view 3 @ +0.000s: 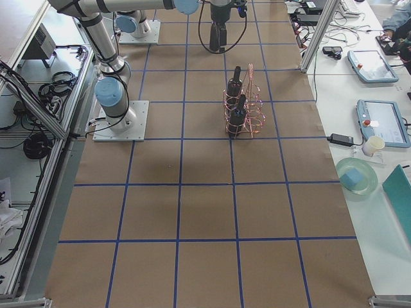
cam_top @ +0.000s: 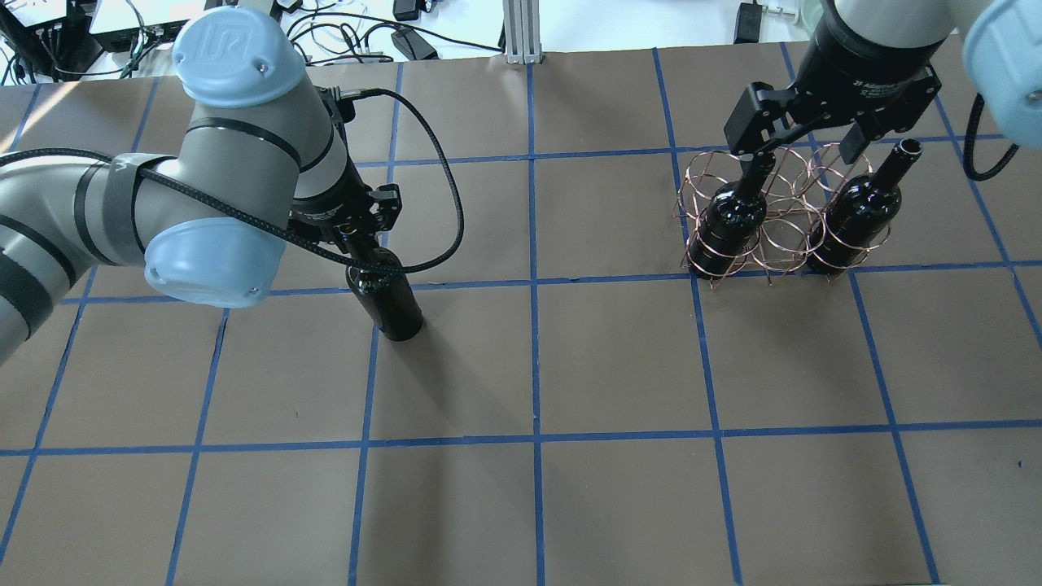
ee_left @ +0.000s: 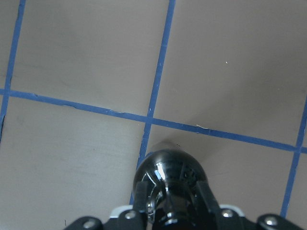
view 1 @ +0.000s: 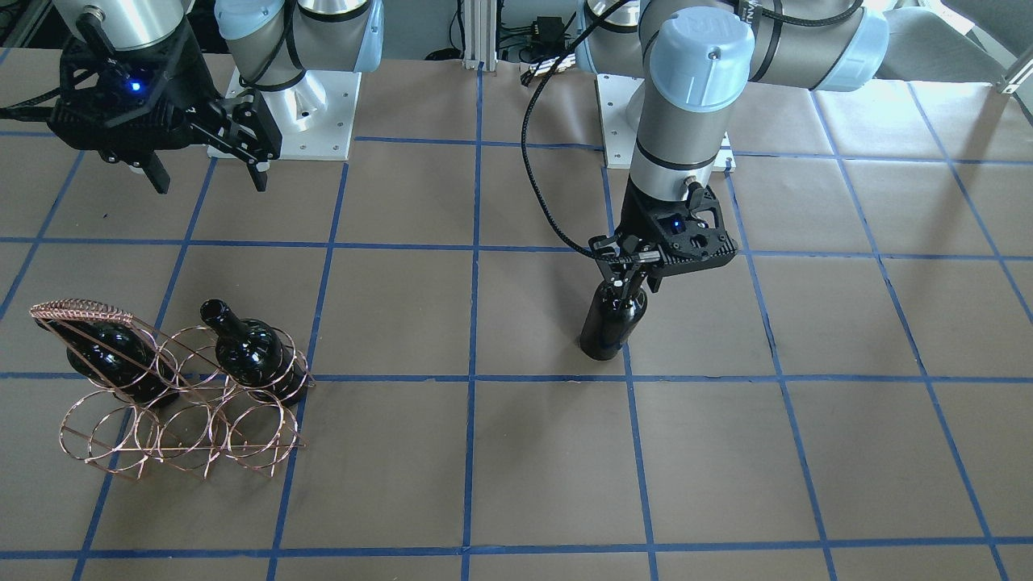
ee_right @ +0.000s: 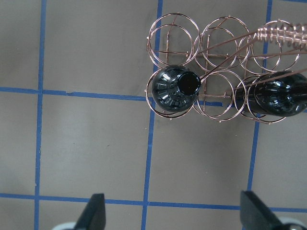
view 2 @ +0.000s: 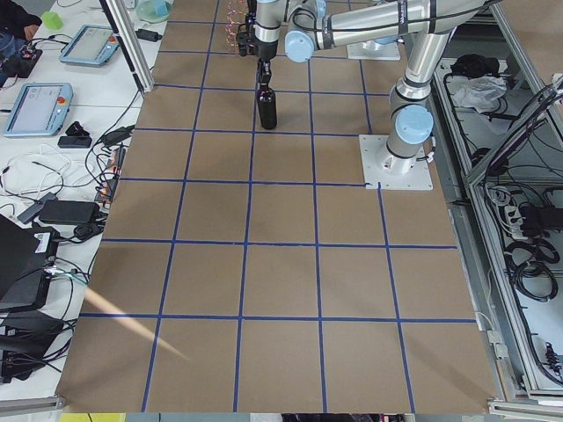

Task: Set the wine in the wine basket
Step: 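Release the upright bottle and lift the left gripper away, then swing the right gripper over to the upright bottle's neck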

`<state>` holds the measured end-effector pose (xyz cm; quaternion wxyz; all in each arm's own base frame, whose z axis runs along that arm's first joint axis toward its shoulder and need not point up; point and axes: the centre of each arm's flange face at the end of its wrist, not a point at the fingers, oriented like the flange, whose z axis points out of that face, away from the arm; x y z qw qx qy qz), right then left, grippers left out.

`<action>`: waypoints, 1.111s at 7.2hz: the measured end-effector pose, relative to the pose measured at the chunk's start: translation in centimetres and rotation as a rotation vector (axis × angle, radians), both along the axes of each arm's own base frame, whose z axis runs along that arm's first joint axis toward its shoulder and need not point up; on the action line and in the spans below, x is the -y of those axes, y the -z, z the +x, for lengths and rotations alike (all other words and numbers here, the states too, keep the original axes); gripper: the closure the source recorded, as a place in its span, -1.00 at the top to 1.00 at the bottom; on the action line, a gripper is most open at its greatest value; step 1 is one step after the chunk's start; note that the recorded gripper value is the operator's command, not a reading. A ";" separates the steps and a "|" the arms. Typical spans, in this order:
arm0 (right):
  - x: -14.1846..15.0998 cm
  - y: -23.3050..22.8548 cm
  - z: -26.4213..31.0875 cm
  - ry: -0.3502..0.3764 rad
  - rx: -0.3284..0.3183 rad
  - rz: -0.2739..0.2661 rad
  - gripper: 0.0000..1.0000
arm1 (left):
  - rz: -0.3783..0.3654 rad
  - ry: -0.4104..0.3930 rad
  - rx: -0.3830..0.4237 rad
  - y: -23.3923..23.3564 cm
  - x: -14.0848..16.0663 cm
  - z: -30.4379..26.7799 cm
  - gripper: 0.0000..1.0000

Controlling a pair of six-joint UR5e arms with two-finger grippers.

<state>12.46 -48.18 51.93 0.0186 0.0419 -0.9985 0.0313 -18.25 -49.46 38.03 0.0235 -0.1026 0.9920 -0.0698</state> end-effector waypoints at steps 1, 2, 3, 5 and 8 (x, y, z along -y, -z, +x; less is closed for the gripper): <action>-0.1 -0.1 0.0 0.001 0.000 -0.003 1.00 | -0.019 0.002 0.001 -1.0 0.3 0.1 1.00; -0.1 -0.2 0.0 0.003 0.000 -0.005 1.00 | -0.032 0.001 0.001 -2.5 0.7 0.2 1.00; -0.2 -0.3 0.0 0.003 -0.001 -0.008 1.00 | -0.034 -0.004 0.001 -4.4 1.2 0.5 1.00; -0.3 -0.4 0.0 0.003 -0.001 -0.010 1.00 | -0.047 -0.038 0.002 -9.4 3.3 3.3 1.00; -0.6 -0.5 0.7 0.004 0.002 -0.004 1.00 | -0.061 -0.021 0.019 -11.9 5.7 11.3 1.00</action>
